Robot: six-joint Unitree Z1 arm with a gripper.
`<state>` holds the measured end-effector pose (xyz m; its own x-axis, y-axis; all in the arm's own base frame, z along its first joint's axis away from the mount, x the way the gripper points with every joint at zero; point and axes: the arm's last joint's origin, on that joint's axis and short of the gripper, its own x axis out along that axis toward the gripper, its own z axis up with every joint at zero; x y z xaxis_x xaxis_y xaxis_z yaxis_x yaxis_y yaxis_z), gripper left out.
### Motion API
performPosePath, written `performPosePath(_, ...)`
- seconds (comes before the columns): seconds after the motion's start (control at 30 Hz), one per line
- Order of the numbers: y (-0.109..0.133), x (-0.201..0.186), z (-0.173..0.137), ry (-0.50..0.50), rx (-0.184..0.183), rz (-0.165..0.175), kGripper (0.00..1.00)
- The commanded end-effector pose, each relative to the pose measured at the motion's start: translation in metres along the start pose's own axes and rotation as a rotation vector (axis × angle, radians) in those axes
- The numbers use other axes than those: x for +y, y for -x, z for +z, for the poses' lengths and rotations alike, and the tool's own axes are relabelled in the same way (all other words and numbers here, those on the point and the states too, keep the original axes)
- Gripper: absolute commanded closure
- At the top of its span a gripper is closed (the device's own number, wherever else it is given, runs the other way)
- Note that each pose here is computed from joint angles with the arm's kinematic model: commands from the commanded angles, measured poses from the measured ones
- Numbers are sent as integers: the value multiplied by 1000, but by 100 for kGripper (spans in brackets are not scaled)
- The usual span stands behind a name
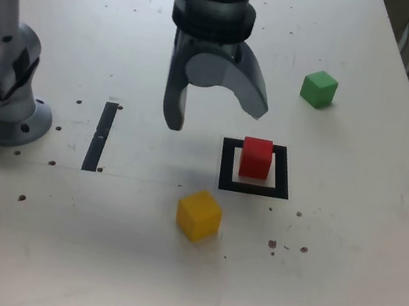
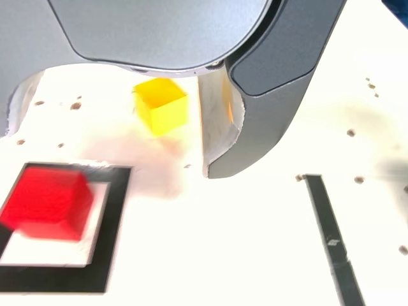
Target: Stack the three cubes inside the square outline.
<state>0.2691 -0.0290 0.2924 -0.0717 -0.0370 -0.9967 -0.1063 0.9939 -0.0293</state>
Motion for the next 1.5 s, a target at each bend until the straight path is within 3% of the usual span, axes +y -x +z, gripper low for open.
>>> performPosePath(0.0,1,-6,-6,10,-2,-3,2)
performPosePath(0.17,-3,-29,-16,38,6,4,4)
performPosePath(0.57,-26,-92,-27,110,43,60,8)
performPosePath(0.77,-41,-100,-17,155,70,76,8)
performPosePath(1.17,-65,-110,14,226,57,64,8)
performPosePath(1.47,-79,-101,27,250,100,66,9)
